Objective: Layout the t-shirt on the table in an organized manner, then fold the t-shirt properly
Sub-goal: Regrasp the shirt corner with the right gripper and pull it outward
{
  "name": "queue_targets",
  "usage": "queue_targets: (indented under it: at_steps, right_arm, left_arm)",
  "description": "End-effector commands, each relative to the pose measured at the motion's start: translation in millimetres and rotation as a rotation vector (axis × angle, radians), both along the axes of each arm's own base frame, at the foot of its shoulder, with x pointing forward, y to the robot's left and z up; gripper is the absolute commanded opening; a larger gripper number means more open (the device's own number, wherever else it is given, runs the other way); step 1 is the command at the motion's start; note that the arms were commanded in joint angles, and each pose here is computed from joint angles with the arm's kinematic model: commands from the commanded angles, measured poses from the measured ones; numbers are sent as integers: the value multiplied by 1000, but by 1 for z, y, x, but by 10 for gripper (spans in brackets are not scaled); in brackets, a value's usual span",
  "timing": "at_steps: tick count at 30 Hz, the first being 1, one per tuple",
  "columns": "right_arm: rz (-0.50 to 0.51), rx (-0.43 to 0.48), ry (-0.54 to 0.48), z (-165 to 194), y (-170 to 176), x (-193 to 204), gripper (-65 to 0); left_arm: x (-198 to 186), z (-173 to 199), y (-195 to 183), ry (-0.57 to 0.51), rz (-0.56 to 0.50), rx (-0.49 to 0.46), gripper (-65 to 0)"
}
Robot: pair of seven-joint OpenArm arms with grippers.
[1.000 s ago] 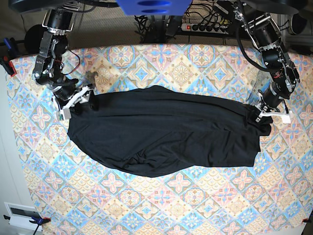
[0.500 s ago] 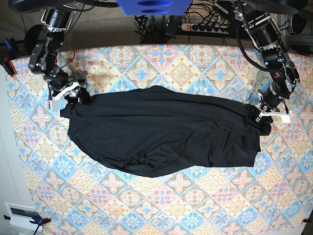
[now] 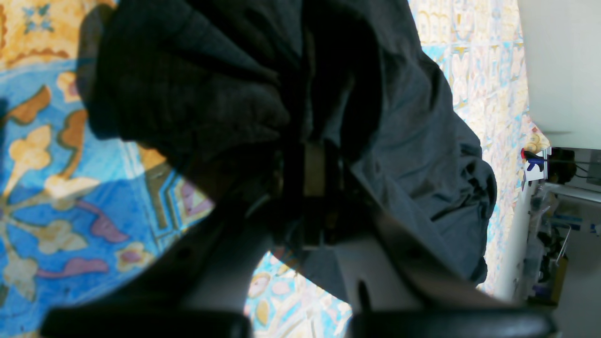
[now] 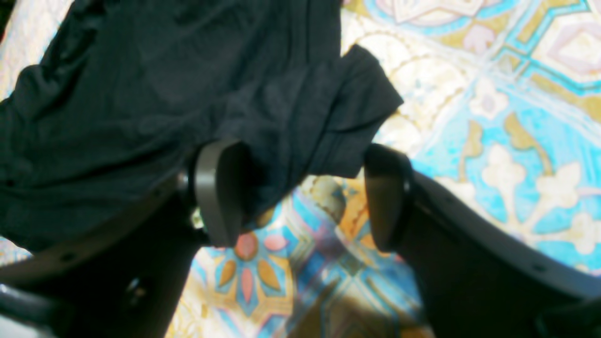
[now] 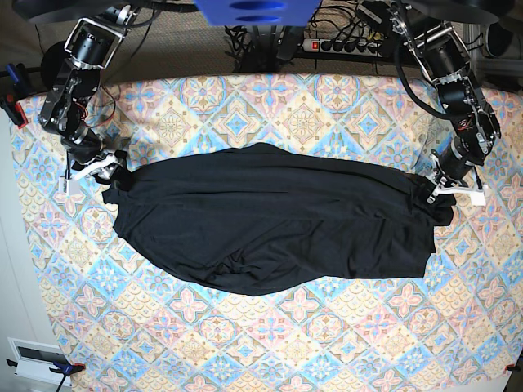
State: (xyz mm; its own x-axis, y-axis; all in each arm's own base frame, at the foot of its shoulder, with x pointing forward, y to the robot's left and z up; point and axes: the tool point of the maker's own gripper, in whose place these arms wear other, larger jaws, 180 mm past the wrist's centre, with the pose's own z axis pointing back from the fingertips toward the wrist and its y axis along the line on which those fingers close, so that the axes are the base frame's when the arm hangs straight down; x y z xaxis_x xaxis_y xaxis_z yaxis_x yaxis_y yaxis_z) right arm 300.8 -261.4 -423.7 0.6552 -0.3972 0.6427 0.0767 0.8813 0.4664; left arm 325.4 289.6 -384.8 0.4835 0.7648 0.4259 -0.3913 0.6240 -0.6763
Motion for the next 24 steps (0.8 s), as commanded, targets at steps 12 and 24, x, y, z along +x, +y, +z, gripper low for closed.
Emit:
queue_targets:
  at_steps: [12, 24]
  right_arm:
    - [32, 9, 48, -5, 13, 7, -333]
    - [-6, -16, 0, 11, -2, 10, -649]
  left_arm:
    - [9, 16, 6, -50, 2, 19, -650]
    - [11, 26, 12, -72, -6, 49, -650]
